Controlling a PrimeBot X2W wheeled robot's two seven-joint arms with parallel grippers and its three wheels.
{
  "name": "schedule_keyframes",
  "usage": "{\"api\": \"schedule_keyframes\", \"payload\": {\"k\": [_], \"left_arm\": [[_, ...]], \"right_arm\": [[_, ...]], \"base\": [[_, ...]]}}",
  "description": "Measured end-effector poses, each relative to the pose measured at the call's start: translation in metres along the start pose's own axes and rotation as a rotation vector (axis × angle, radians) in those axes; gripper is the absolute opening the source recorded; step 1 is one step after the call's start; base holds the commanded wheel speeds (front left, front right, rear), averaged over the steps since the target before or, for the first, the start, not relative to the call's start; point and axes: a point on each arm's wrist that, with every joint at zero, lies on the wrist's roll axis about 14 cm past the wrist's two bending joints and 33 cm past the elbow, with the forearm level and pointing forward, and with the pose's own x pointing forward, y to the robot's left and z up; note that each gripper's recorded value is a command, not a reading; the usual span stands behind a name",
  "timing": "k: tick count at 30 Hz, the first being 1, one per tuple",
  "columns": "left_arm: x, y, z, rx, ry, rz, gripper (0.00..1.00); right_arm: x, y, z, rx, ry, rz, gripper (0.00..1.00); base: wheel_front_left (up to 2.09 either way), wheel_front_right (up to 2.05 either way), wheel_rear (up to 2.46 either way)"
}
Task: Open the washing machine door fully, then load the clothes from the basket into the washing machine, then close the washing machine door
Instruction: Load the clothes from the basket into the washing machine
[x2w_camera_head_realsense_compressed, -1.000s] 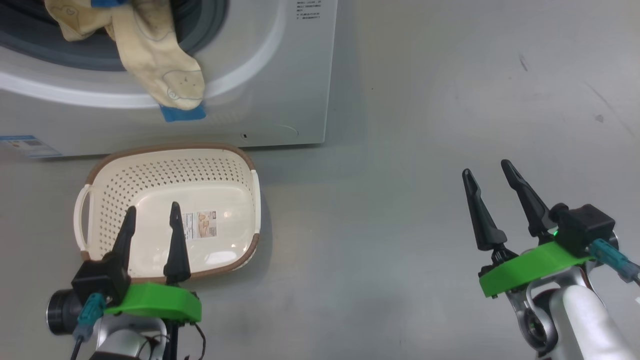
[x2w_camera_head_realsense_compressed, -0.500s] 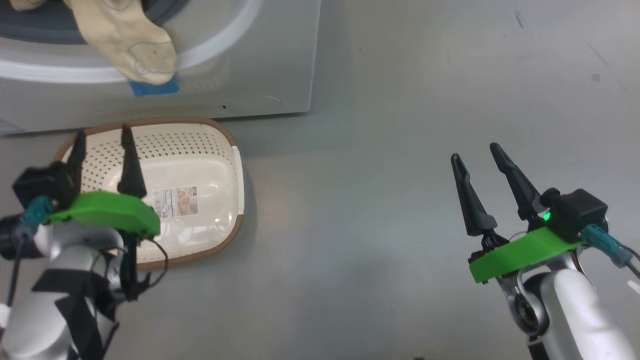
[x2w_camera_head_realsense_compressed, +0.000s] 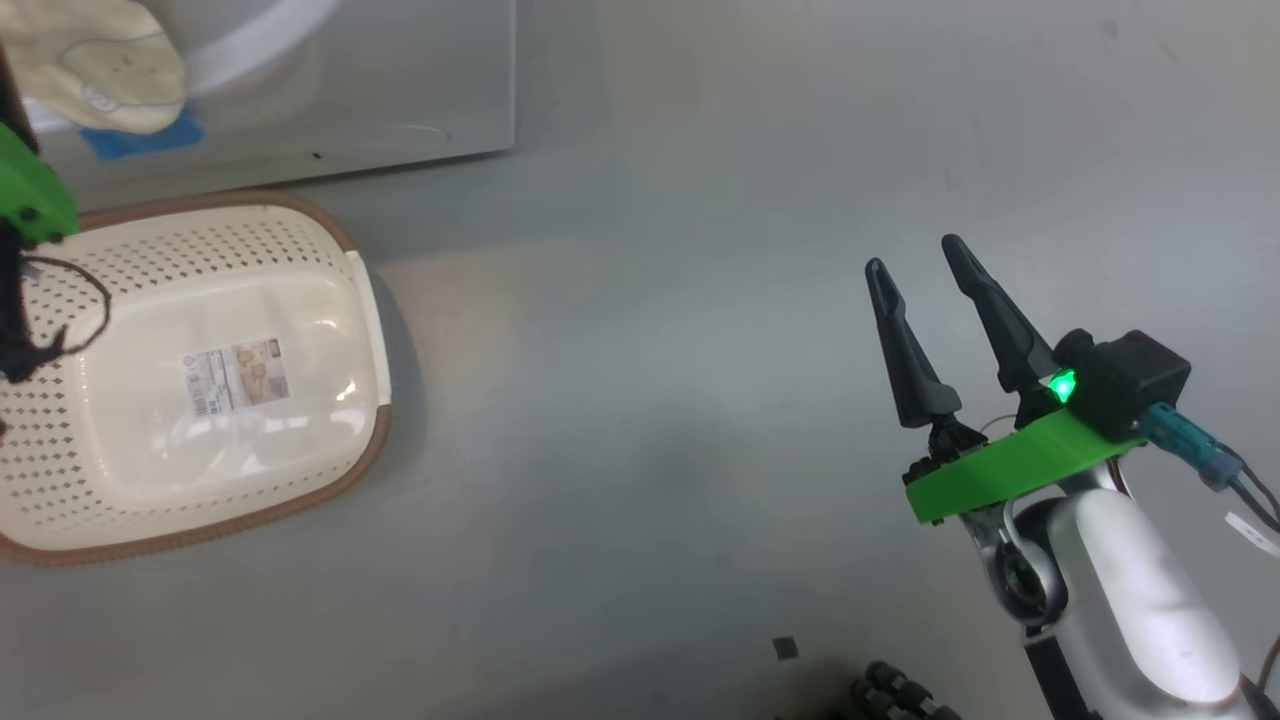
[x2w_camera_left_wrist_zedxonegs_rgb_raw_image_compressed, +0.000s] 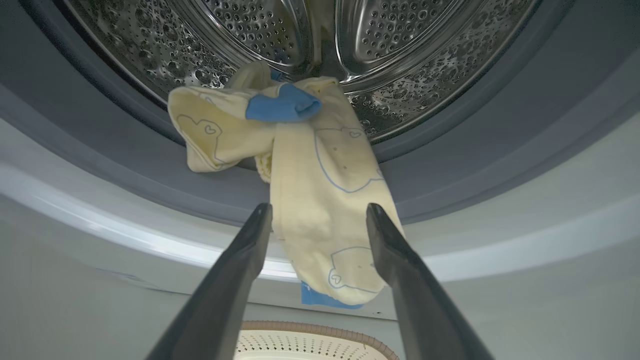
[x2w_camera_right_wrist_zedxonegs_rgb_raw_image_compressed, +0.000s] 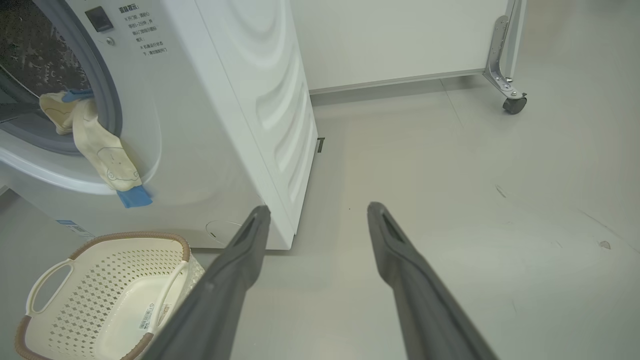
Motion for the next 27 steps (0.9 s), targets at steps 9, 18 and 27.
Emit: {"api": "schedule_keyframes", "payload": {"k": [9,18,27], "left_arm": [[0.051,0.01,-0.001,-0.01,0.117,-0.002,1.0],[0.076,0.016,-0.033,-0.009,0.29,0.023,1.0],[0.085,0.023,-0.042,-0.013,0.335,0.057,0.0]], "right_arm": [[0.004,-0.018,-0.015,0.002,0.041,-0.048,1.0],[0.0,-0.031,-0.025,0.01,0.072,-0.088,1.0],[0.0,-0.034,-0.031,0.021,0.085,-0.099,1.0]], "base": [[0.0,0.0,0.0],[0.0,0.0,0.0],[0.0,0.0,0.0]]}}
